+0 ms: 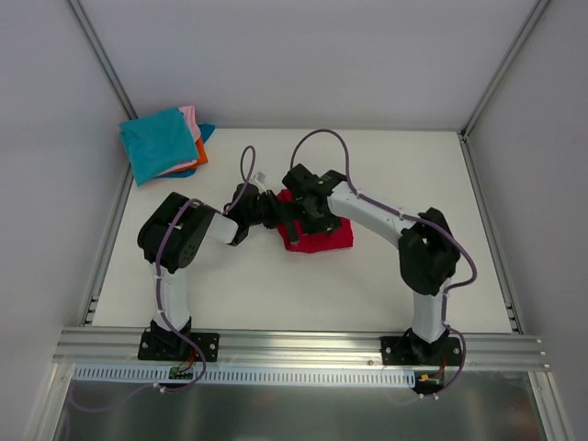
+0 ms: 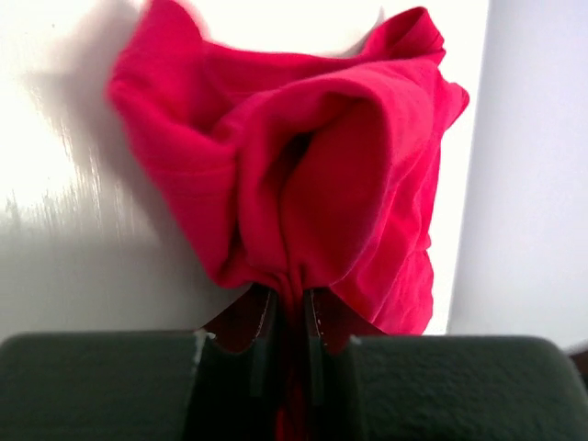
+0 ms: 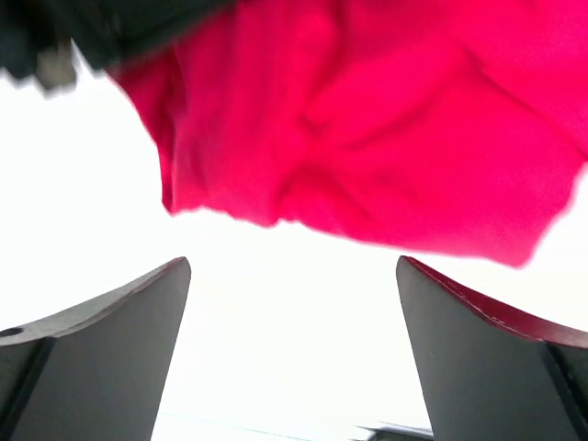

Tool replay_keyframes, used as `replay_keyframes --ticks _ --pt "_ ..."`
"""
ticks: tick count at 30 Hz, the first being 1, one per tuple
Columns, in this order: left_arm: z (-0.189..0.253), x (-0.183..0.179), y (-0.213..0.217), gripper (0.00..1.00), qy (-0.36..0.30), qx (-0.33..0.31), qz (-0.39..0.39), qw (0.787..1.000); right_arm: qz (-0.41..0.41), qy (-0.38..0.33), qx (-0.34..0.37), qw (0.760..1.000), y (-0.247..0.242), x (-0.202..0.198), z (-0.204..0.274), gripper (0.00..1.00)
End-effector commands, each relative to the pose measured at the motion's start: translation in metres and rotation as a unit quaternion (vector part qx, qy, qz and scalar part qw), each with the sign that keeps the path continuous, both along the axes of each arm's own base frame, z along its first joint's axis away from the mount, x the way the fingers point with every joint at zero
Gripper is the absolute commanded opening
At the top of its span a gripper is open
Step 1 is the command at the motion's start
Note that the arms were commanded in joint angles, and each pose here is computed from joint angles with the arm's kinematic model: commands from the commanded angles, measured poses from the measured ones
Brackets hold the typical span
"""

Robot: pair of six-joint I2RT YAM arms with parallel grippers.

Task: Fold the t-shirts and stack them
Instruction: Put the neatly folded tshirt into the corner of the board with the left arm

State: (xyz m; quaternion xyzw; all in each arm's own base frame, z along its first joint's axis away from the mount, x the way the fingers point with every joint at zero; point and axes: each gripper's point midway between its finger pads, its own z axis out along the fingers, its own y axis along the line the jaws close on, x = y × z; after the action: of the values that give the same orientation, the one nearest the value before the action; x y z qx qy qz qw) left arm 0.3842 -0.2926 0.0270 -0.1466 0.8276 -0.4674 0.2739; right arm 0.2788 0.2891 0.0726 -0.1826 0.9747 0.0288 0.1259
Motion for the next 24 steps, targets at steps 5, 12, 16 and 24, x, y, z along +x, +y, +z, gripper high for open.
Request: replay_keyframes --ticks 5,12,16,24 --pt "0.039 0.002 0.028 0.0 -0.054 0.144 -0.03 0.988 -0.032 -0.12 0.055 0.991 -0.048 -0.022 0.103 0.99" --pt "0.065 0.006 0.064 0.0 -0.055 0.264 -0.039 0.962 -0.048 -0.168 0.085 0.981 -0.099 -0.06 0.138 0.99" --pt "0.06 0.012 0.088 0.0 -0.026 0.336 -0.037 0.941 -0.059 -0.185 0.115 0.974 -0.123 -0.085 0.148 1.0" --pt "0.047 0.036 0.123 0.0 0.038 0.398 -0.045 0.915 -0.089 -0.23 0.144 0.958 -0.179 -0.128 0.16 0.99"
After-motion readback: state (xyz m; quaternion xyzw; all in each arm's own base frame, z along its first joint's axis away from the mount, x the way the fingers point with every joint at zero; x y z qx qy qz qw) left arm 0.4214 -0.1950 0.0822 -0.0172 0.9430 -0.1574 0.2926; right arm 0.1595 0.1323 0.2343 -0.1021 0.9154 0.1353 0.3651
